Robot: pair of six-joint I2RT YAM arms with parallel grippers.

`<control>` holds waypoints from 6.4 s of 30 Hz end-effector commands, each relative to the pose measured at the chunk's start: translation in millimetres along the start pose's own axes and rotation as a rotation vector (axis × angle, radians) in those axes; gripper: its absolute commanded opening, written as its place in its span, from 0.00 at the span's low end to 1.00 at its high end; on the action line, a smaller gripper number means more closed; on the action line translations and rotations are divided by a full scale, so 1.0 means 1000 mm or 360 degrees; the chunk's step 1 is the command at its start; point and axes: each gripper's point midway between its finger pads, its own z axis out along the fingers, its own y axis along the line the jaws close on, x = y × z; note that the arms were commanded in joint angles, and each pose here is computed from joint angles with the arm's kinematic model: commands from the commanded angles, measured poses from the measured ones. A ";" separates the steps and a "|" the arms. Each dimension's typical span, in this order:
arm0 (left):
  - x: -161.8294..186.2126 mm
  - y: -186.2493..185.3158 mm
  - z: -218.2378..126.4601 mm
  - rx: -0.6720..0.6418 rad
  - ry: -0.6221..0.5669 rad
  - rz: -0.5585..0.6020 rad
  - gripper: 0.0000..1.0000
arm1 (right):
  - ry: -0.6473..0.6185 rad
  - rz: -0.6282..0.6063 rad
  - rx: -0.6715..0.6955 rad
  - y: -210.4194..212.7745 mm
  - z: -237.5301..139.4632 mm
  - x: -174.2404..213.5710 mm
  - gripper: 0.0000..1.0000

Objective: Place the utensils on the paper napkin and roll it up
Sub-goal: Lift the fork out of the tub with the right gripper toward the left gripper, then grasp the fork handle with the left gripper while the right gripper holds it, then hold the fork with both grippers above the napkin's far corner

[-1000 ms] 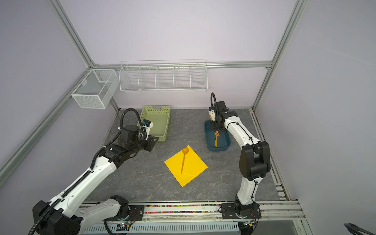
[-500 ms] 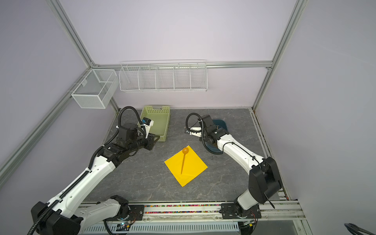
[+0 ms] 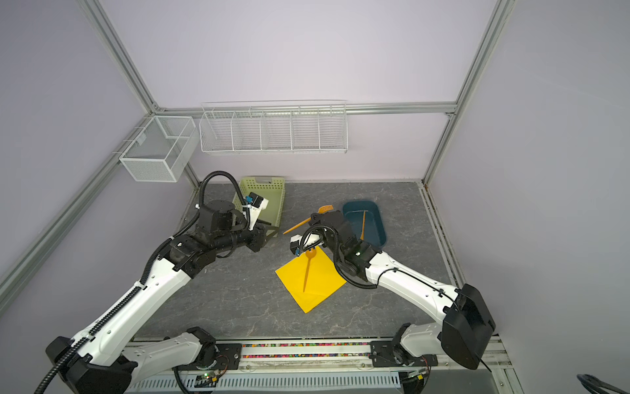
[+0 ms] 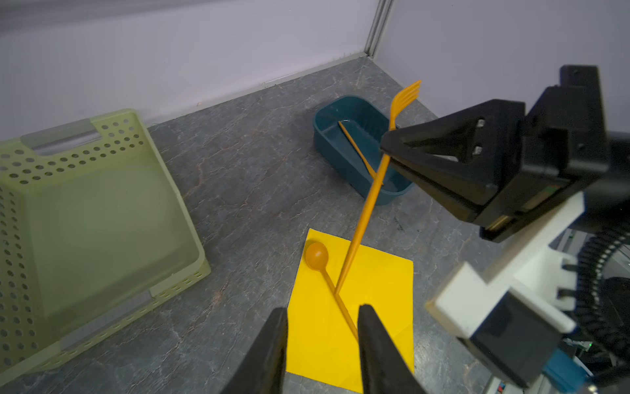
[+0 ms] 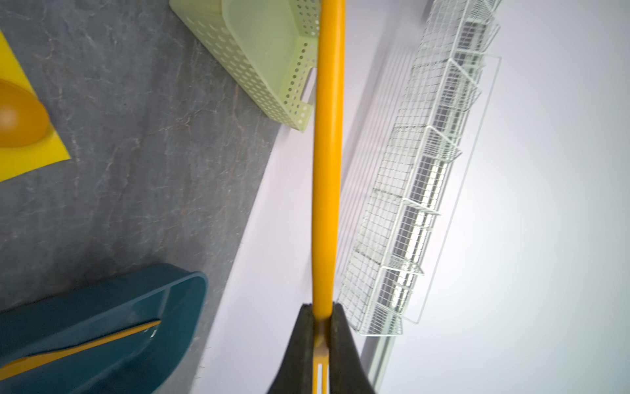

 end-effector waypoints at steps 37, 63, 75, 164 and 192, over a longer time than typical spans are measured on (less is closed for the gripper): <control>0.020 -0.075 -0.013 0.0549 0.0315 0.0149 0.35 | -0.0328 -0.0558 0.0272 -0.048 -0.079 -0.071 0.07; 0.024 -0.070 -0.005 0.0500 0.0373 0.0116 0.10 | -0.0335 -0.0566 0.0222 -0.042 -0.081 -0.071 0.07; 0.026 -0.062 0.000 0.0421 0.0381 0.0121 0.07 | -0.0298 -0.0497 0.0204 -0.042 -0.084 -0.064 0.42; -0.023 -0.052 0.022 0.0347 -0.0125 -0.0130 0.07 | -0.0423 0.4190 -0.1003 -0.066 -0.032 -0.035 0.20; -0.022 -0.050 0.022 0.0334 -0.0129 -0.0127 0.17 | -0.0362 0.4174 -0.0979 -0.064 -0.033 -0.032 0.07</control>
